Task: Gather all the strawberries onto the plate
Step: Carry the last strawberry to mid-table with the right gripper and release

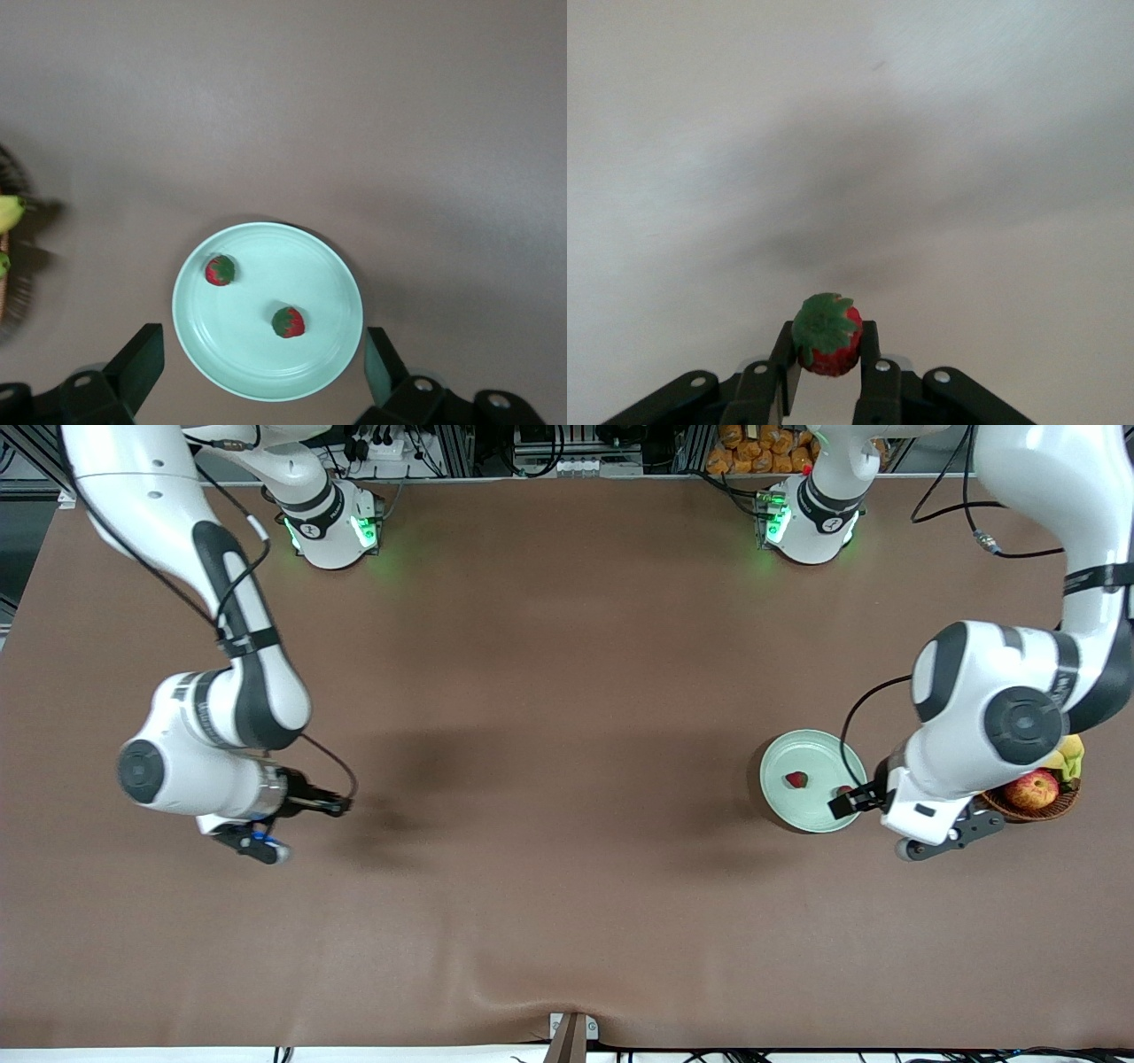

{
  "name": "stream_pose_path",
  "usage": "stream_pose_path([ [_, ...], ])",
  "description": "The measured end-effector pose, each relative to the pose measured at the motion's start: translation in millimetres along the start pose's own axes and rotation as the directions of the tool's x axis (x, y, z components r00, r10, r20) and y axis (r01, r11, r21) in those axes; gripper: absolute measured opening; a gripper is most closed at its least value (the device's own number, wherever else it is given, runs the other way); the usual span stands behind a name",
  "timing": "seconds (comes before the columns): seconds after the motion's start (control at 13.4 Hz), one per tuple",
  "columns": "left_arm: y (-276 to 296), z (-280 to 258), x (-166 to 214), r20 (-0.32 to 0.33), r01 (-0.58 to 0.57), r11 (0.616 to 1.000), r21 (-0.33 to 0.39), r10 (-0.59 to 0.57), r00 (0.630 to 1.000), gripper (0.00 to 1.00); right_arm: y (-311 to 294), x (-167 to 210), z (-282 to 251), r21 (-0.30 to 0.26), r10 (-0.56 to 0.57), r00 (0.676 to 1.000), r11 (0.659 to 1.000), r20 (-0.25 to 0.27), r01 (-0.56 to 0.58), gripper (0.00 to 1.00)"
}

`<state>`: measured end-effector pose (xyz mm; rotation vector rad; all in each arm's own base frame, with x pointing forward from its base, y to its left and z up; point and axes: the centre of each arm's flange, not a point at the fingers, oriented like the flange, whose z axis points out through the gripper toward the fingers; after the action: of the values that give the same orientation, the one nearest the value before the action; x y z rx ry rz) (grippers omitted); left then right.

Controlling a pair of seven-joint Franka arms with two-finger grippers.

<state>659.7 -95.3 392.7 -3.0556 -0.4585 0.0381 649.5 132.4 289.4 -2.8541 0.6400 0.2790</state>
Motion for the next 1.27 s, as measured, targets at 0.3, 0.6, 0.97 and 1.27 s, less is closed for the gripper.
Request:
stream_pose_path([
  [0.3, -21.9, -11.6, 8.2, -0.009, -0.018, 1.0, -0.019, 0.018, 1.0, 1.0, -96.6, -53.3, 17.9, 0.057, 0.191, 0.981, 0.98, 0.033, -0.193, 0.3],
  [0.6, -15.0, -22.6, 3.1, -0.02, -0.031, 0.999, -0.023, 0.03, 0.999, 1.0, -177.6, -102.6, 71.4, 0.157, 0.313, 0.95, 0.938, 0.007, -0.31, 0.3],
  [0.97, -11.9, -22.3, 1.0, -0.015, -0.036, 0.999, -0.021, 0.036, 0.999, 1.0, -232.5, -160.2, 125.2, 0.272, 0.38, 0.924, 0.886, 0.04, -0.376, 0.3],
  [1.27, -10.4, -21.3, -0.3, -0.012, -0.039, 0.999, -0.019, 0.039, 0.999, 1.0, -265.4, -203.4, 177.1, 0.324, 0.402, 0.914, 0.858, 0.057, -0.397, 0.3],
])
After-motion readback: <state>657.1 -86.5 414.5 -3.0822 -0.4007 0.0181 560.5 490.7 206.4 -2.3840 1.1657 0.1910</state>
